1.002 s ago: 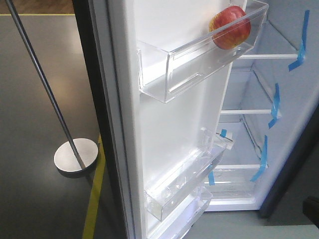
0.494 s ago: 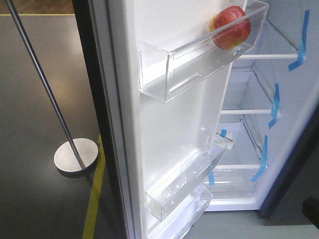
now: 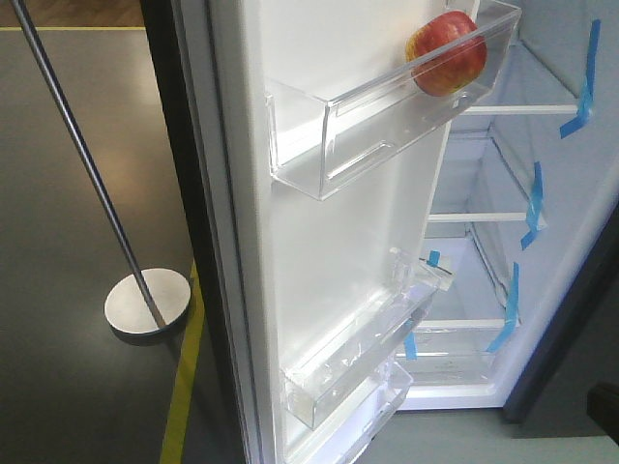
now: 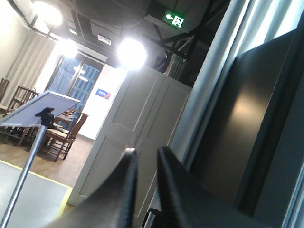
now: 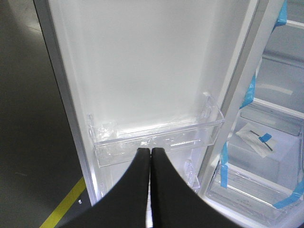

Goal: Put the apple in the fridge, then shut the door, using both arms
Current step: 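Withdraw the open right gripper up and away from the door bin, then swing the left gripper to the outer edge of the refrigerator door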

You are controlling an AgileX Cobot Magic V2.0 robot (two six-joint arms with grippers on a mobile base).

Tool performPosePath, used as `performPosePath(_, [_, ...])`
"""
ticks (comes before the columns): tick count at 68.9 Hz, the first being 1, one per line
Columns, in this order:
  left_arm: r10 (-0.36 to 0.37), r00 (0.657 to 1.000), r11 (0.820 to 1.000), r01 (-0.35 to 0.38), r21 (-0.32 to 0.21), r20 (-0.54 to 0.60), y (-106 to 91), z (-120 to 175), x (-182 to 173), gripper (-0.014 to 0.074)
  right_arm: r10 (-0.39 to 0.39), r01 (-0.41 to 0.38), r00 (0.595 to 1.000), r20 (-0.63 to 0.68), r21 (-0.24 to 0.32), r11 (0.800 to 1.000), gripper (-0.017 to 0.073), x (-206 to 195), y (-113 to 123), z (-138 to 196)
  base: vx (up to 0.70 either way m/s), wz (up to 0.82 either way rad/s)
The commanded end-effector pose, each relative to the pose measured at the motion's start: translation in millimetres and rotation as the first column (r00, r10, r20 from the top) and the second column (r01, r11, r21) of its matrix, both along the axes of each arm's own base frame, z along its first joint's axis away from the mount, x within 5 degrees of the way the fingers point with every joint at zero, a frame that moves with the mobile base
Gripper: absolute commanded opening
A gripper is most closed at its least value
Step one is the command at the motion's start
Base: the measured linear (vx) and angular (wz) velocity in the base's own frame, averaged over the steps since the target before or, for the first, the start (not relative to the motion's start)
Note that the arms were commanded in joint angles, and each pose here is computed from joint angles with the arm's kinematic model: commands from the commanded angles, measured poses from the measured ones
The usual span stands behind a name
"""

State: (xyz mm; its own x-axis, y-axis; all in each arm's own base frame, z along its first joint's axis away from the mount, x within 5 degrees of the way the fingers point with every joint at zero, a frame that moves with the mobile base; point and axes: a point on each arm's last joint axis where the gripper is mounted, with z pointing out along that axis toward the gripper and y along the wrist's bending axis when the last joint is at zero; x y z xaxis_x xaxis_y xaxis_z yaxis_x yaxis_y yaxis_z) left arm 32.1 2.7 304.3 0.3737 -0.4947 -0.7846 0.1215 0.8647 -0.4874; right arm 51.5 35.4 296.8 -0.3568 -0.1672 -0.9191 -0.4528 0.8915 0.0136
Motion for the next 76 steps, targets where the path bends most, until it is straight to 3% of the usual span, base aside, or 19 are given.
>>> performPosePath(1, [-0.028, 1.0, 1.0, 0.028, -0.006, -0.001, -0.5, 21.9, 4.8, 0.0257, -0.027, 0.024, 0.997, 0.07, 0.042, 0.999, -0.0004, 2.9, -0.6, 12.8, 0.0, 0.0])
performPosePath(7, [-0.065, 0.997, 0.998, 0.065, -0.013, -0.045, -1.3, 34.1, 16.4, 0.037, -0.027, 0.024, 0.997, 0.07, 0.042, 0.999, -0.0004, 2.9, -0.6, 12.8, 0.0, 0.0])
performPosePath(14, [-0.116, 0.989, 0.993, 0.115, -0.015, -0.087, -4.0, 51.5, 33.6, 0.0439, -0.027, 0.024, 0.997, 0.07, 0.042, 0.999, -0.0004, 2.9, -0.6, 12.8, 0.0, 0.0])
performPosePath(26, [-0.21, 0.964, 0.977, 0.213, 0.0, -0.166, -15.7, 82.2, 72.2, 0.045, -0.027, 0.024, 0.997, 0.07, 0.042, 0.999, -0.0004, 2.9, -0.6, 12.8, 0.0, 0.0])
performPosePath(39, [-0.278, 0.929, 0.947, 0.308, 0.093, -0.245, -39.1, 110.8, 116.7, 0.045, -0.026, 0.023, 0.997, 0.069, 0.042, 0.999, -0.0004, 2.8, -0.6, 12.7, 0.0, 0.0])
performPosePath(57, [-0.247, 0.913, 0.925, 0.322, 0.201, -0.326, -61.2, 133.2, 181.3, 0.045, -0.024, 0.022, 0.997, 0.067, 0.04, 0.999, -0.0004, 2.7, -0.5, 12.4, 0.0, 0.0])
performPosePath(76, [-0.236, 0.898, 0.925, 0.325, 0.198, -0.371, -75.7, 139.9, 235.7, 0.0447, -0.024, 0.022, 0.997, 0.067, 0.04, 0.999, -0.0004, 2.7, -0.5, 12.4, 0.0, 0.0])
